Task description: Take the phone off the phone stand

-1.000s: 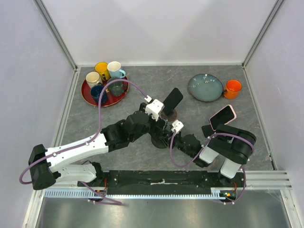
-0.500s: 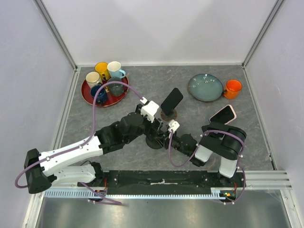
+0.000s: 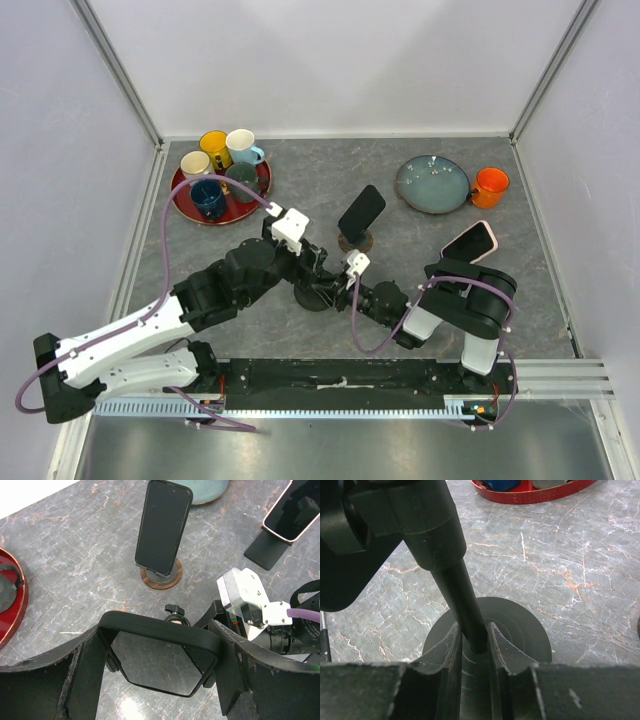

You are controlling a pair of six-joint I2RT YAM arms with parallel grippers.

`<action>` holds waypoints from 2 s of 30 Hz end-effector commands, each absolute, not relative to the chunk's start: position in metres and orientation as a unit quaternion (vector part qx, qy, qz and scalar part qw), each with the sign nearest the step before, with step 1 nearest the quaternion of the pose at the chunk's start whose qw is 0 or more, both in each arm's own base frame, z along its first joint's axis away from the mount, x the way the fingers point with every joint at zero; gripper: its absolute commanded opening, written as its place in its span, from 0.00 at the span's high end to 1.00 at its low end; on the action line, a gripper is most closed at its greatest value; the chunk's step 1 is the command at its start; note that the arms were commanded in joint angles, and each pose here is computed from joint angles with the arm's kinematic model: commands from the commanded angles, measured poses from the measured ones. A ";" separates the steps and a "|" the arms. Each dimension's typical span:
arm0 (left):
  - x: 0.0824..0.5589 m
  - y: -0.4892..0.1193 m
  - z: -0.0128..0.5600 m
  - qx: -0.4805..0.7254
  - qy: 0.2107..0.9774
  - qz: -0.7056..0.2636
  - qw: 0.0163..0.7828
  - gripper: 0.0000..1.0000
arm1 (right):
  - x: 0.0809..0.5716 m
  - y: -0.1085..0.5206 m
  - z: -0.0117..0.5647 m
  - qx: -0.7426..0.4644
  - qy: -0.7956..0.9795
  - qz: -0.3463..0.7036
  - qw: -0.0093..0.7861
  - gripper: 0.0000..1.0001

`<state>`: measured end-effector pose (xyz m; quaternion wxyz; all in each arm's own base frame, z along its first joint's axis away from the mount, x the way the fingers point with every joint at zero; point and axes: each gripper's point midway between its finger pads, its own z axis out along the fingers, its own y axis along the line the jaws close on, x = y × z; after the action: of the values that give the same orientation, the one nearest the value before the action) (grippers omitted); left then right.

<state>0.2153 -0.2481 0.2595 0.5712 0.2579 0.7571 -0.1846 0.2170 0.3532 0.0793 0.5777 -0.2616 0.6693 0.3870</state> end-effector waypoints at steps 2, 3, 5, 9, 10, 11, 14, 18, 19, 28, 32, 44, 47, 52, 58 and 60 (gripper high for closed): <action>0.234 -0.213 0.373 0.117 0.671 -0.226 0.697 0.98 | 0.214 0.345 0.046 -0.263 0.714 0.350 0.547 1.00; 0.236 -0.207 0.375 0.105 0.673 -0.218 0.699 0.98 | 0.214 0.346 0.045 -0.266 0.714 0.347 0.546 1.00; 0.237 -0.201 0.376 0.092 0.678 -0.211 0.698 0.98 | 0.212 0.350 0.042 -0.275 0.717 0.340 0.543 1.00; 0.240 -0.196 0.378 0.077 0.687 -0.200 0.695 0.98 | 0.211 0.358 0.035 -0.289 0.722 0.331 0.535 1.00; 0.240 -0.198 0.378 0.079 0.687 -0.201 0.694 0.98 | 0.210 0.360 0.030 -0.294 0.725 0.327 0.530 1.00; 0.241 -0.199 0.378 0.080 0.688 -0.201 0.693 0.98 | 0.212 0.365 0.029 -0.298 0.727 0.324 0.527 1.00; 0.244 -0.204 0.366 0.089 0.694 -0.191 0.688 0.98 | 0.211 0.374 0.022 -0.308 0.728 0.323 0.519 1.00; 0.246 -0.209 0.341 0.098 0.702 -0.189 0.680 0.98 | 0.209 0.385 0.009 -0.324 0.729 0.316 0.514 1.00; 0.247 -0.210 0.337 0.097 0.703 -0.190 0.678 0.98 | 0.208 0.386 0.002 -0.331 0.731 0.311 0.510 1.00; 0.238 -0.196 0.342 0.083 0.701 -0.199 0.679 0.98 | 0.195 0.389 -0.027 -0.349 0.752 0.272 0.489 1.00; 0.234 -0.187 0.363 0.071 0.685 -0.210 0.694 0.98 | 0.189 0.384 -0.039 -0.348 0.763 0.256 0.481 1.00; 0.220 -0.170 0.405 0.042 0.634 -0.256 0.729 0.98 | 0.181 0.381 -0.064 -0.365 0.776 0.231 0.460 1.00; 0.214 -0.163 0.414 0.036 0.621 -0.265 0.737 0.98 | 0.180 0.382 -0.068 -0.369 0.777 0.225 0.457 1.00; 0.209 -0.153 0.428 0.019 0.600 -0.278 0.750 0.98 | 0.180 0.382 -0.070 -0.370 0.779 0.218 0.456 1.00; 0.201 -0.138 0.438 -0.010 0.580 -0.300 0.757 0.98 | 0.181 0.384 -0.075 -0.376 0.782 0.204 0.453 1.00; 0.202 -0.137 0.440 -0.012 0.579 -0.298 0.759 0.98 | 0.183 0.383 -0.074 -0.372 0.784 0.198 0.456 1.00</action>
<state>0.2050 -0.1587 0.2538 0.5915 0.1783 0.7766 -0.1237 0.2020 0.4533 0.0670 0.5932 -0.2750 0.6630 0.3646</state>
